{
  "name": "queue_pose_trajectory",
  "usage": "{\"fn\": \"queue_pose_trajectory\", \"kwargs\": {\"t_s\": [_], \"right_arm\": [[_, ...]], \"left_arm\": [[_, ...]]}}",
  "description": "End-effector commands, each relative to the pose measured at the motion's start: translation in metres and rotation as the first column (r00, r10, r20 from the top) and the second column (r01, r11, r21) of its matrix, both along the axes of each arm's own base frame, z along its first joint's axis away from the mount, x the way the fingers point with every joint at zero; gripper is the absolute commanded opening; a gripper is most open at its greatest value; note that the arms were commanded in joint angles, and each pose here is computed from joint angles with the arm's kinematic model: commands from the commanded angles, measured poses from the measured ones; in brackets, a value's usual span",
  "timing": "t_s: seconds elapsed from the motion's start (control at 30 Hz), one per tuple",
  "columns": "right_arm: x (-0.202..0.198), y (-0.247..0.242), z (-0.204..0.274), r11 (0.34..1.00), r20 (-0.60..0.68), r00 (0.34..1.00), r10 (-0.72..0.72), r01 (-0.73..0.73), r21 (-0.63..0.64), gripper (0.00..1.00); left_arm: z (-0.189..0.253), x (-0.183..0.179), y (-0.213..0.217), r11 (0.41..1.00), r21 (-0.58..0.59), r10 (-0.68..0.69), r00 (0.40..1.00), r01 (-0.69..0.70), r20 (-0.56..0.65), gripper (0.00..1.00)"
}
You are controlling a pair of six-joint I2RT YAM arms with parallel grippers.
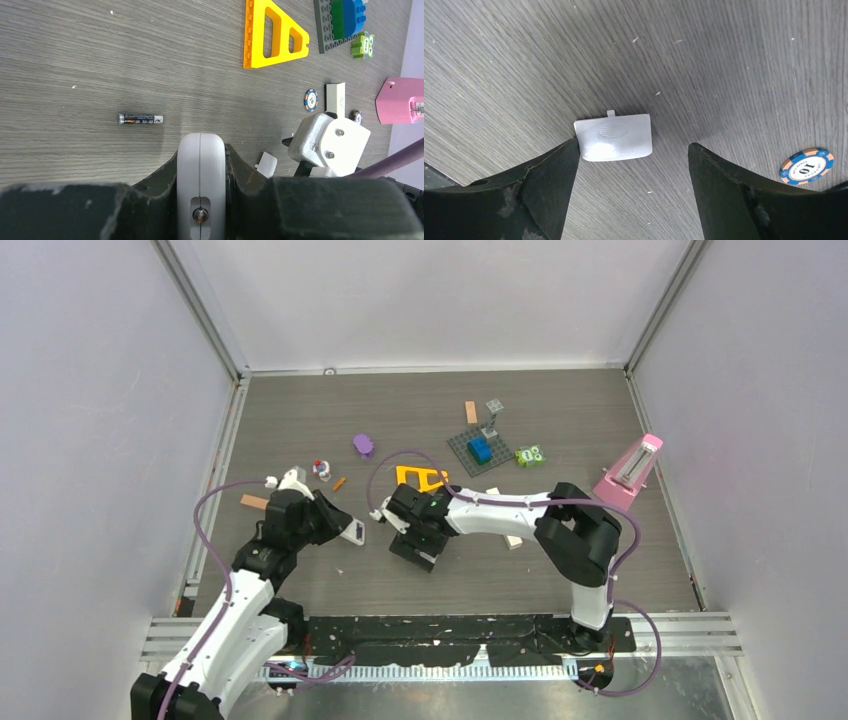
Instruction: Load the batteries into the remote control
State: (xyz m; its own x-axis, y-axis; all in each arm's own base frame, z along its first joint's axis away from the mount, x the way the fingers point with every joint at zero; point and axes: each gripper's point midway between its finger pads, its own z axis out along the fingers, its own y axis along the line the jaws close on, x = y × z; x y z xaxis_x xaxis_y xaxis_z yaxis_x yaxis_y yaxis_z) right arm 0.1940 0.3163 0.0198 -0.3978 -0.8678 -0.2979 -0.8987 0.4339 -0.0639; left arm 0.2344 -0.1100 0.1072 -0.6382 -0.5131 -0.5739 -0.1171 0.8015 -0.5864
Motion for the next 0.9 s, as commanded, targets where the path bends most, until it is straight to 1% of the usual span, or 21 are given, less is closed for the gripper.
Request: {"fn": "queue_pose_trajectory", "kwargs": {"t_s": [0.0, 0.2, 0.33, 0.4, 0.47, 0.5, 0.53, 0.67, 0.7, 0.87], "right_arm": [[0.003, 0.003, 0.027, 0.99, 0.02, 0.994, -0.106, 0.103, 0.099, 0.85], [-0.016, 0.01, 0.028, 0.967, -0.037, 0.995, -0.09, 0.096, 0.237, 0.87], [-0.017, 0.013, 0.032, 0.947, -0.013, 0.997, -0.082, 0.082, 0.311, 0.87], [-0.016, 0.01, 0.032, 0.945, 0.0, 0.997, -0.081, 0.076, 0.318, 0.87], [-0.01, 0.007, 0.029, 0.943, 0.043, 0.994, -0.101, 0.081, 0.323, 0.86], [-0.01, 0.001, 0.023, 0.948, 0.056, 0.994, -0.094, 0.072, 0.31, 0.84], [-0.007, 0.005, 0.024, 0.941, 0.076, 0.993, -0.094, 0.063, 0.332, 0.83], [-0.004, 0.006, 0.009, 0.938, 0.106, 0.991, -0.078, 0.036, 0.346, 0.77], [-0.001, 0.003, 0.003, 0.943, 0.119, 0.989, -0.084, 0.04, 0.33, 0.76], [0.007, 0.002, -0.005, 0.945, 0.164, 0.982, -0.089, 0.031, 0.327, 0.66]], "left_arm": [[0.027, 0.01, 0.001, 1.0, 0.009, 0.003, 0.997, -0.004, 0.078, 0.0], [0.028, 0.006, -0.008, 0.999, -0.019, -0.05, 0.996, 0.051, 0.077, 0.0], [0.028, 0.003, -0.011, 0.996, -0.016, -0.081, 0.994, 0.083, 0.071, 0.0], [0.028, 0.002, -0.012, 0.996, -0.016, -0.091, 0.993, 0.092, 0.069, 0.0], [0.028, 0.002, -0.013, 0.995, -0.02, -0.094, 0.993, 0.095, 0.07, 0.0], [0.028, 0.002, -0.014, 0.995, -0.023, -0.095, 0.993, 0.097, 0.07, 0.0], [0.028, 0.002, -0.014, 0.995, -0.027, -0.094, 0.993, 0.096, 0.071, 0.0], [0.028, 0.003, -0.016, 0.994, -0.038, -0.095, 0.993, 0.098, 0.071, 0.0], [0.027, 0.003, -0.016, 0.994, -0.038, -0.097, 0.993, 0.099, 0.069, 0.0], [0.028, 0.004, -0.018, 0.993, -0.04, -0.105, 0.992, 0.108, 0.066, 0.0]]}}
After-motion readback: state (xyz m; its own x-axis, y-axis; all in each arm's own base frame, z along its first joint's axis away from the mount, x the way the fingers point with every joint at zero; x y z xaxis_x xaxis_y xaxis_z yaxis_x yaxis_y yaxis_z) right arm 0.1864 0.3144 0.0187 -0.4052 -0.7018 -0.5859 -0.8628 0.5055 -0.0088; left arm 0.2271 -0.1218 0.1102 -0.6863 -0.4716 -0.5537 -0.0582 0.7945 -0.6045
